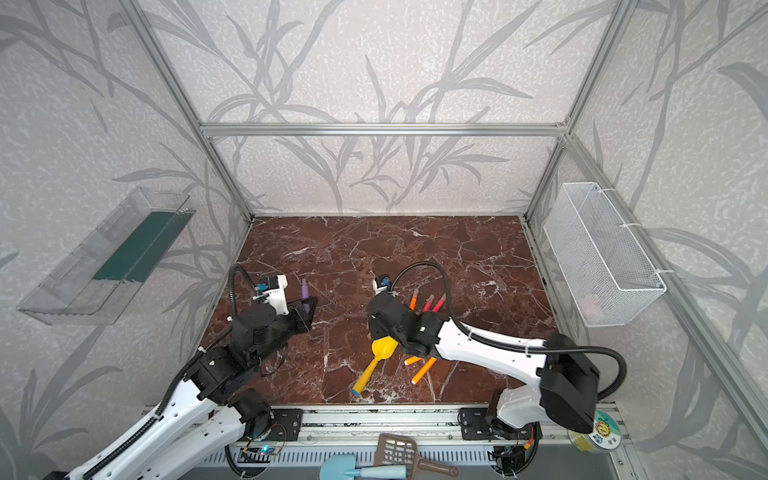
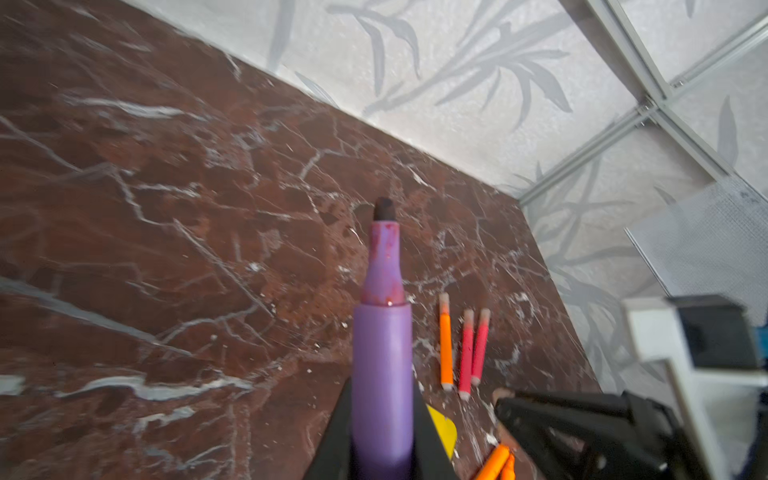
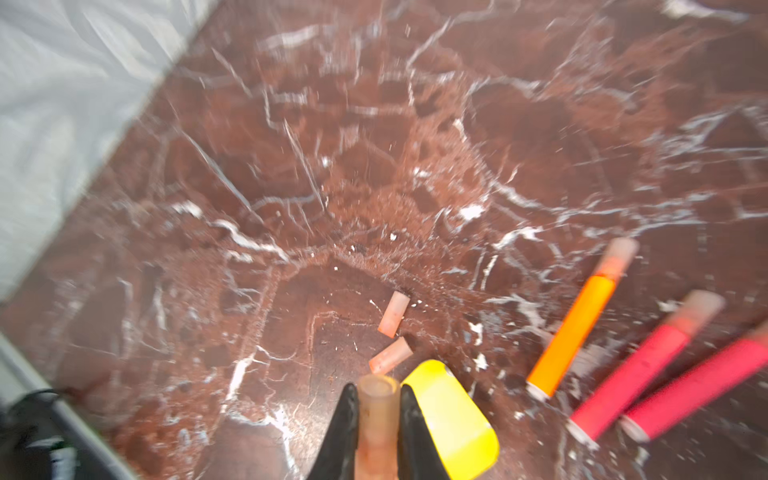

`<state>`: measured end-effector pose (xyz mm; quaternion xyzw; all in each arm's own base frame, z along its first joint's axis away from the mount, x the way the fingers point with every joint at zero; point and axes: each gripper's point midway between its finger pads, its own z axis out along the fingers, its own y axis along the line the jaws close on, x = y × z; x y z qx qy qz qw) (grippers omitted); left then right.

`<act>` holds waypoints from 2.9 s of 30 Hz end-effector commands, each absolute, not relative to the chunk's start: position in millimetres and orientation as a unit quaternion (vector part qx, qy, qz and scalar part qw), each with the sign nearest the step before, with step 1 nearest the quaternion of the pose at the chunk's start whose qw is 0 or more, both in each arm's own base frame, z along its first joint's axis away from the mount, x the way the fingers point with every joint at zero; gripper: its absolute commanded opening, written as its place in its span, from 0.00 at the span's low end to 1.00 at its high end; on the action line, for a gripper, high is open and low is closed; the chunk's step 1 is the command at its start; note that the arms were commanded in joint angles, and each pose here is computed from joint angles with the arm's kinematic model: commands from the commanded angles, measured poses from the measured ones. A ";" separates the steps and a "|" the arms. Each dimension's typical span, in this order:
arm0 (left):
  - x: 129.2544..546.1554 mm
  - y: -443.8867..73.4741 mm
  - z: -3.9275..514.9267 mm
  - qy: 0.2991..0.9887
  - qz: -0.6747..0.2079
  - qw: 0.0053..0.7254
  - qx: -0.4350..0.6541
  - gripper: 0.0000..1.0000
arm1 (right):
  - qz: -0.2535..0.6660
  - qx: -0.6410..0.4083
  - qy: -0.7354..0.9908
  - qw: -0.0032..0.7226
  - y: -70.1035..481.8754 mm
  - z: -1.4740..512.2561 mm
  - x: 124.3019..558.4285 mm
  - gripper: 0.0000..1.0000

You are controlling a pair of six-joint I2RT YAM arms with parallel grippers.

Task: Insert the pens into the pen caps
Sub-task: 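Lift the cap with the right gripper while the left gripper brings the marker forward, then bring the held cap over the purple marker tip with the right gripper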

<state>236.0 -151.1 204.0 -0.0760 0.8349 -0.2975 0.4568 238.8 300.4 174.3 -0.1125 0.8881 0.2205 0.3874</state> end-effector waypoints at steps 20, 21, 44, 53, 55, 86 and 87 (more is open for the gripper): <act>144.3 -335.8 142.3 0.797 -0.424 0.395 0.168 0.00 | 0.352 0.103 0.799 0.476 165.1 188.1 250.5 0.00; 142.1 -342.7 140.2 0.798 -0.422 0.393 0.177 0.00 | 0.356 0.102 0.798 0.474 166.6 189.1 251.3 0.00; 156.8 -386.4 127.7 0.773 -0.437 0.428 0.168 0.00 | 0.464 0.114 0.779 0.406 189.8 173.8 244.5 0.00; 161.5 -388.7 120.4 0.785 -0.422 0.424 0.163 0.00 | 0.471 0.124 0.770 0.412 184.3 176.1 240.0 0.00; 162.1 -391.1 120.6 0.784 -0.423 0.423 0.164 0.00 | 0.481 0.122 0.767 0.407 186.4 176.7 237.5 0.00; 173.7 -397.4 118.2 0.779 -0.462 0.401 0.140 0.00 | 0.500 0.114 0.761 0.397 195.9 171.9 225.8 0.00; 173.7 -397.9 117.2 0.779 -0.464 0.398 0.140 0.00 | 0.500 0.114 0.761 0.396 196.2 171.4 225.9 0.00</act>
